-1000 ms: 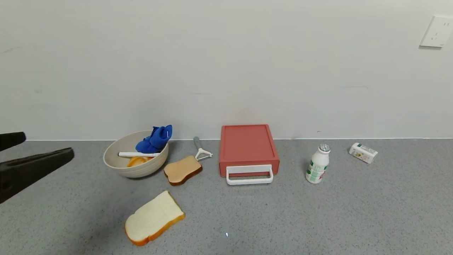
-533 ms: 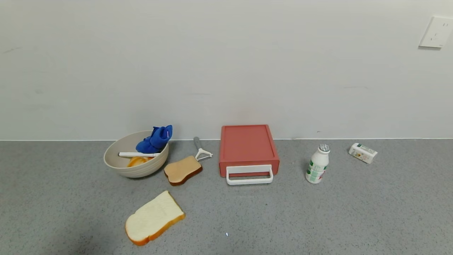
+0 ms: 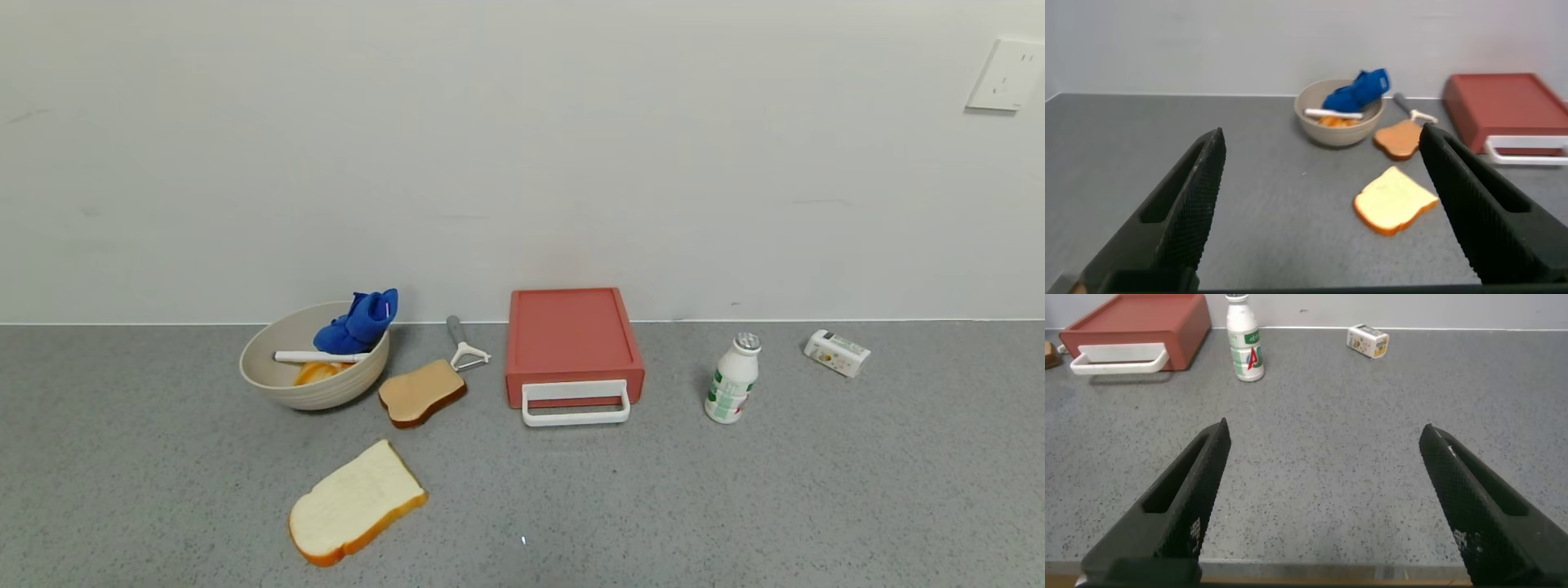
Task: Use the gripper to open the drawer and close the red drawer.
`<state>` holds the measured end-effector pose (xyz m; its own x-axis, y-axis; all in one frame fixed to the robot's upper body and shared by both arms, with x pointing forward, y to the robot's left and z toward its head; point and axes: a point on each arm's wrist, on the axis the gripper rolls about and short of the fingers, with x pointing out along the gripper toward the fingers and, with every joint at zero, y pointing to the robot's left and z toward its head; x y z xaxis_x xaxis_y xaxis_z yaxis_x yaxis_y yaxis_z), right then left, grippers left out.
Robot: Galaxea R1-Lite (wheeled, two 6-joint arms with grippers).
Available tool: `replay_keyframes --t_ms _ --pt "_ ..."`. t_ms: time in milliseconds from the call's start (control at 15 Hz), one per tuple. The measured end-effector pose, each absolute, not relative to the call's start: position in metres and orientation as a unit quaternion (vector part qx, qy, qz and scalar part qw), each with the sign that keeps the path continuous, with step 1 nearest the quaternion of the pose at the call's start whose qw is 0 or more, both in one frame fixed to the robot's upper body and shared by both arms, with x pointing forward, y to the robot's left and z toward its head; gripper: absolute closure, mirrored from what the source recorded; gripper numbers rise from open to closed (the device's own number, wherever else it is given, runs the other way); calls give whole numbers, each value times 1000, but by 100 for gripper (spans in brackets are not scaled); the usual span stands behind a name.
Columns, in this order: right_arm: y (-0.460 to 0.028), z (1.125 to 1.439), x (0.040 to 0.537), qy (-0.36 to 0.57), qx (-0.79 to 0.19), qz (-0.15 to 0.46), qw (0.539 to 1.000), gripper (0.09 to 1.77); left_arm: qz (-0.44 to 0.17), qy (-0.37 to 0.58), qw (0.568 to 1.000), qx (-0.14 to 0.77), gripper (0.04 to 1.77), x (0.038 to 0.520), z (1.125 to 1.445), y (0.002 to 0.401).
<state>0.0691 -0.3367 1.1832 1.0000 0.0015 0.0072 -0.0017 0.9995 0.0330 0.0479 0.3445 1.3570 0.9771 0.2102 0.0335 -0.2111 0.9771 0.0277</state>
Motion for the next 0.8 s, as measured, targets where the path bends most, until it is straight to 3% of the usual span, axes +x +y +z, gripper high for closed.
replay_keyframes --t_ms 133,333,600,800 --pt "-337 1183 69 -4 17 1 1000 16 143 -29 989 2 10 32 1349 344" --pt "-337 1183 69 -4 17 0 1000 16 141 -54 988 0 10 17 1335 341" --pt "-337 1183 69 -4 17 1 1000 16 68 -69 995 1 10 10 1300 337" --pt "-337 1183 69 -4 17 1 1000 16 55 -81 995 4 9 25 1270 336"
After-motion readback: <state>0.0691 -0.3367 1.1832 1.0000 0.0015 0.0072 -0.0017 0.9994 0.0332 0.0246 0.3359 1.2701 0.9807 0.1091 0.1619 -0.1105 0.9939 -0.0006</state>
